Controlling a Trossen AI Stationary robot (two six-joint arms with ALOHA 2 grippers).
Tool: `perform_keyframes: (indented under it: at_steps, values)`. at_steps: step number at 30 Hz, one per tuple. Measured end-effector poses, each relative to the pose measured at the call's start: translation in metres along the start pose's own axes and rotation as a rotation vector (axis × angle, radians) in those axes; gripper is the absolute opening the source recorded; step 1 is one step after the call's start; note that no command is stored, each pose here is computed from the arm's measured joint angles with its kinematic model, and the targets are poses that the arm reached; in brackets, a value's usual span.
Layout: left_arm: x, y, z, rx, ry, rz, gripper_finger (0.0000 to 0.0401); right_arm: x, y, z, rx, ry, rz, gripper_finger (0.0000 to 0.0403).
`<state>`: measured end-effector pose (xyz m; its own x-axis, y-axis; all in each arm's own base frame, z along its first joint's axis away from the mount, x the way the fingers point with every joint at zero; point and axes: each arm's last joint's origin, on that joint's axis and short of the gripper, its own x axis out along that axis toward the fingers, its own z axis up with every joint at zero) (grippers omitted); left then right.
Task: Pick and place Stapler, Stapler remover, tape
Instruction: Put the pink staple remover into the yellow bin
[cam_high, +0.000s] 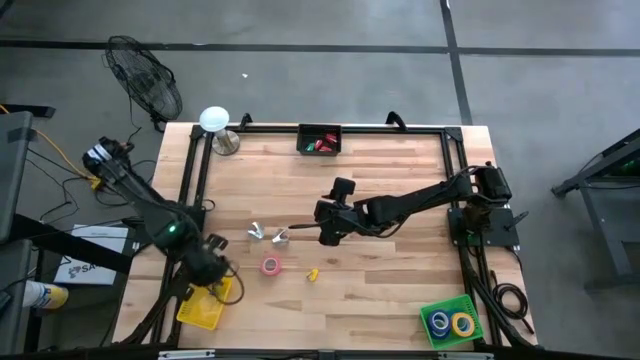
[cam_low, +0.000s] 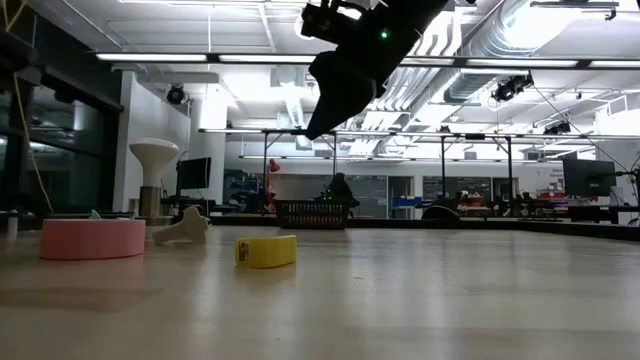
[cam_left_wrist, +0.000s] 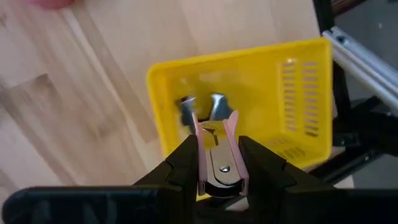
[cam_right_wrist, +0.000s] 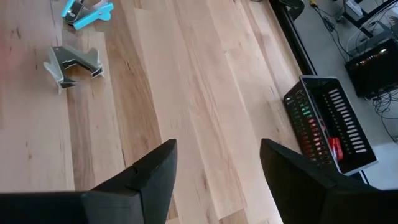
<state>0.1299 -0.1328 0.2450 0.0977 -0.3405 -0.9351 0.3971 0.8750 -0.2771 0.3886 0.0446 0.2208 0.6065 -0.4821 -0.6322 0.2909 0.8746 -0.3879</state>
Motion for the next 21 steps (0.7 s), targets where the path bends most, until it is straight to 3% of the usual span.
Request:
perform_keyframes:
  at_steps: [9, 16, 21]
  values:
    - [0.012, -0.035, -0.003, -0.024, -0.093, 0.019, 0.0092, 0.0, 0.001, 0.0, -0.001, 0.002, 0.019, 0.0218]
    - [0.032, -0.047, -0.003, -0.074, -0.022, 0.035, 0.0095, 0.0, 0.004, -0.001, -0.037, 0.014, 0.121, 0.0216]
    - [0.04, -0.048, -0.002, -0.096, 0.011, 0.049, 0.0123, 0.0, 0.004, -0.001, -0.035, 0.015, 0.146, 0.0218]
